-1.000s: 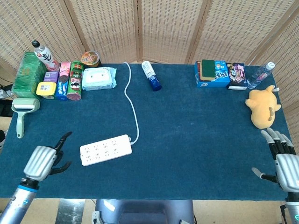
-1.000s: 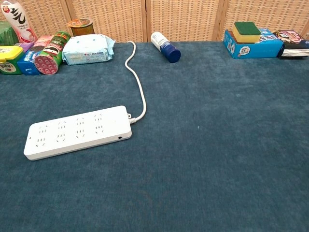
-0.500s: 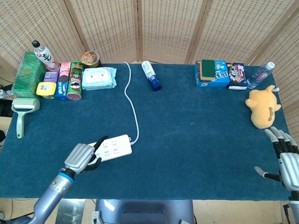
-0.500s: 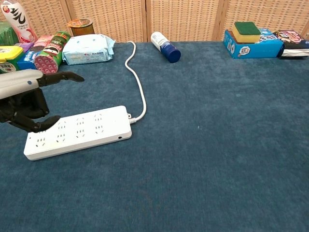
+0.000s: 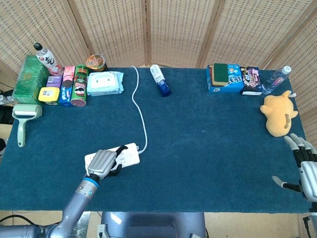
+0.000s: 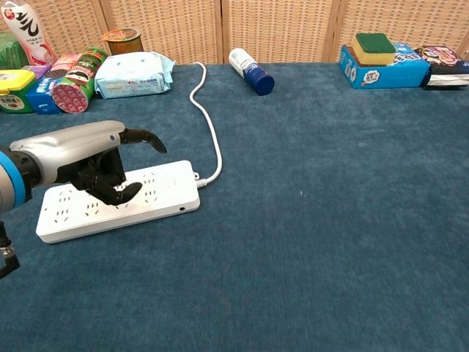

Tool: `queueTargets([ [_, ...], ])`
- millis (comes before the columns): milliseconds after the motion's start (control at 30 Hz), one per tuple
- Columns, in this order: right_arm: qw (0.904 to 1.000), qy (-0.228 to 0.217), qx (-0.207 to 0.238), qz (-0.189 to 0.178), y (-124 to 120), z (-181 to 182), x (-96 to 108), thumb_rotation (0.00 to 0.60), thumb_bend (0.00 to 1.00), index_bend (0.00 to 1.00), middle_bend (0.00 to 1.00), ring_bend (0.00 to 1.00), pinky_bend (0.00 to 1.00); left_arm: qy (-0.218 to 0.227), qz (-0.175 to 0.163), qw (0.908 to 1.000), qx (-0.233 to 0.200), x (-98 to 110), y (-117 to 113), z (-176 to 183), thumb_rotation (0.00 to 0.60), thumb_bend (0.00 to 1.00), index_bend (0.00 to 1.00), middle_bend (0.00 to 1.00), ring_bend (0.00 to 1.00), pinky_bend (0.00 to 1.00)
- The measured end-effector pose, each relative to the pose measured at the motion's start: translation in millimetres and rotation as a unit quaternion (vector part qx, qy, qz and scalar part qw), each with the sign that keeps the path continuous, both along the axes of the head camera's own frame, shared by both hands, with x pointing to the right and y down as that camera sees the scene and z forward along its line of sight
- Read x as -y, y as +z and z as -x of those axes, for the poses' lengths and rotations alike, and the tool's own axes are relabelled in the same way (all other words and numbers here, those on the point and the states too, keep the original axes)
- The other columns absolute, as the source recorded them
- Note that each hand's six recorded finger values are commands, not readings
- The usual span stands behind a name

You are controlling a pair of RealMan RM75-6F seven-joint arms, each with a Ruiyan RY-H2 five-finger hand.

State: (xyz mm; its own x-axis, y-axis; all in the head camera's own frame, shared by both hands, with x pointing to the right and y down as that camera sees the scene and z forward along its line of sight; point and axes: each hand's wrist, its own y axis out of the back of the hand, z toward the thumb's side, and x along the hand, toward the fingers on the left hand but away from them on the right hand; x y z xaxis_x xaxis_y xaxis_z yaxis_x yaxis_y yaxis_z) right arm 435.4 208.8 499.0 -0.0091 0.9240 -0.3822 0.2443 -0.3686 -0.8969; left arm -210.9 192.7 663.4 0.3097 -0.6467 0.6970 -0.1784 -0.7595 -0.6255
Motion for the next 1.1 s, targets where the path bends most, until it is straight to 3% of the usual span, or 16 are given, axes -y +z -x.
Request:
queueTargets([
  [167, 1.0000, 0.001, 0.002, -0.001, -1.3, -1.0, 0.0, 0.600, 0.00, 0.06, 0.03, 0.03, 0.00, -0.009, 0.026, 0.9993, 0.026, -1.1, 11.5, -10.1, 0.600, 0.53, 0.24, 1.00, 1.00, 1.00],
  [1100, 1.0000, 0.004, 0.005, -0.003, -2.6, -3.6, 1.0, 0.600, 0.00, 0.06, 0.03, 0.03, 0.00, -0.013, 0.037, 0.9982, 0.047, -2.4, 26.2, -20.1, 0.600, 0.52, 0.27, 1.00, 1.00, 1.00],
])
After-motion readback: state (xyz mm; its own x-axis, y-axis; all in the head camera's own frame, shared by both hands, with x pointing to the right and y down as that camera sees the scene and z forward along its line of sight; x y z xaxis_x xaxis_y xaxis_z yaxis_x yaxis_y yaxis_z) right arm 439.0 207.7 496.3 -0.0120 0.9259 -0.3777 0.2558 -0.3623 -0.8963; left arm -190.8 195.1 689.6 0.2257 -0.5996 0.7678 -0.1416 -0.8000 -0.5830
